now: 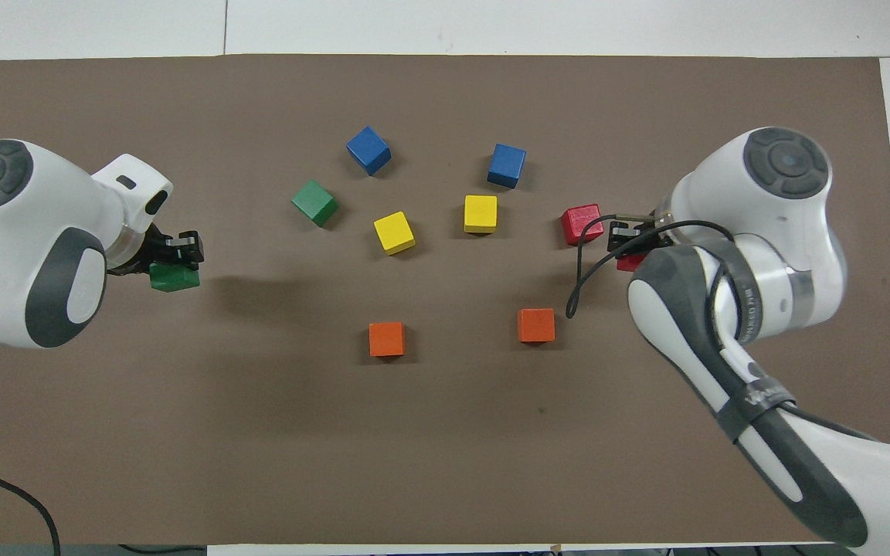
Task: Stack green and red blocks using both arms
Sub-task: 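Carry the green block outward with the left gripper while the right gripper carries red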
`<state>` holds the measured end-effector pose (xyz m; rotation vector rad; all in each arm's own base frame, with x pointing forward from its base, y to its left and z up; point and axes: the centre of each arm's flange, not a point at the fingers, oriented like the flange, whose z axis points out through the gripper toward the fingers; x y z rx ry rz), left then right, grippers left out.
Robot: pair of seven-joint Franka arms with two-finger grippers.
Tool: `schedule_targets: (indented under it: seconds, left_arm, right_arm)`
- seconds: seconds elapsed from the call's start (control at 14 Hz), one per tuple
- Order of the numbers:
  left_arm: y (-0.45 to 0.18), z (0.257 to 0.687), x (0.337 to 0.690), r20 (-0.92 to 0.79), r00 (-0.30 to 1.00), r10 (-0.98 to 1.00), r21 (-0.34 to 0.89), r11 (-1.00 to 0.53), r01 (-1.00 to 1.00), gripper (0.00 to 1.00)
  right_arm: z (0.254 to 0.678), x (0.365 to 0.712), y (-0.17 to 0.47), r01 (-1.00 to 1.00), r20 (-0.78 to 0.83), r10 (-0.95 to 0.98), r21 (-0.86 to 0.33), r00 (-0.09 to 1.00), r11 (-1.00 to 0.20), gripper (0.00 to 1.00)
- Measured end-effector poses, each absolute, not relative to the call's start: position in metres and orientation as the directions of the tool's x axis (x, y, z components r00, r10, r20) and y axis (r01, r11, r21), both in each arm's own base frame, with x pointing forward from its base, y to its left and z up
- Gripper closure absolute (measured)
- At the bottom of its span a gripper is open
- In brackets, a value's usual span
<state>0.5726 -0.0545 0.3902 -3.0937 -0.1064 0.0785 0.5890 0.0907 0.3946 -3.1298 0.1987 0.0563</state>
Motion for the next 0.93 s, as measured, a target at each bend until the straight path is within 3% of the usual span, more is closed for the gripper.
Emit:
schedule_targets:
  seconds: [0.29,0.5,0.93]
  left_arm:
    - [-0.023,0.400,0.582,-0.023,0.996,-0.087,-0.025,-0.996,-0.087,0.45]
    - [0.002,0.398,0.592,-0.002,0.993,-0.117,-0.021,-0.993,-0.117,0.45]
    - [0.018,0.351,0.626,0.005,0.985,-0.170,0.037,-0.985,-0.170,0.45]
  right_arm:
    - [0.397,0.596,-0.013,0.041,-0.016,0.041,-0.012,0.999,-0.999,0.45]
    - [0.378,0.590,-0.053,0.058,0.002,0.058,-0.010,0.998,-0.998,0.45]
    - [0.333,0.588,-0.064,0.046,-0.019,0.046,-0.016,0.999,-0.999,0.45]
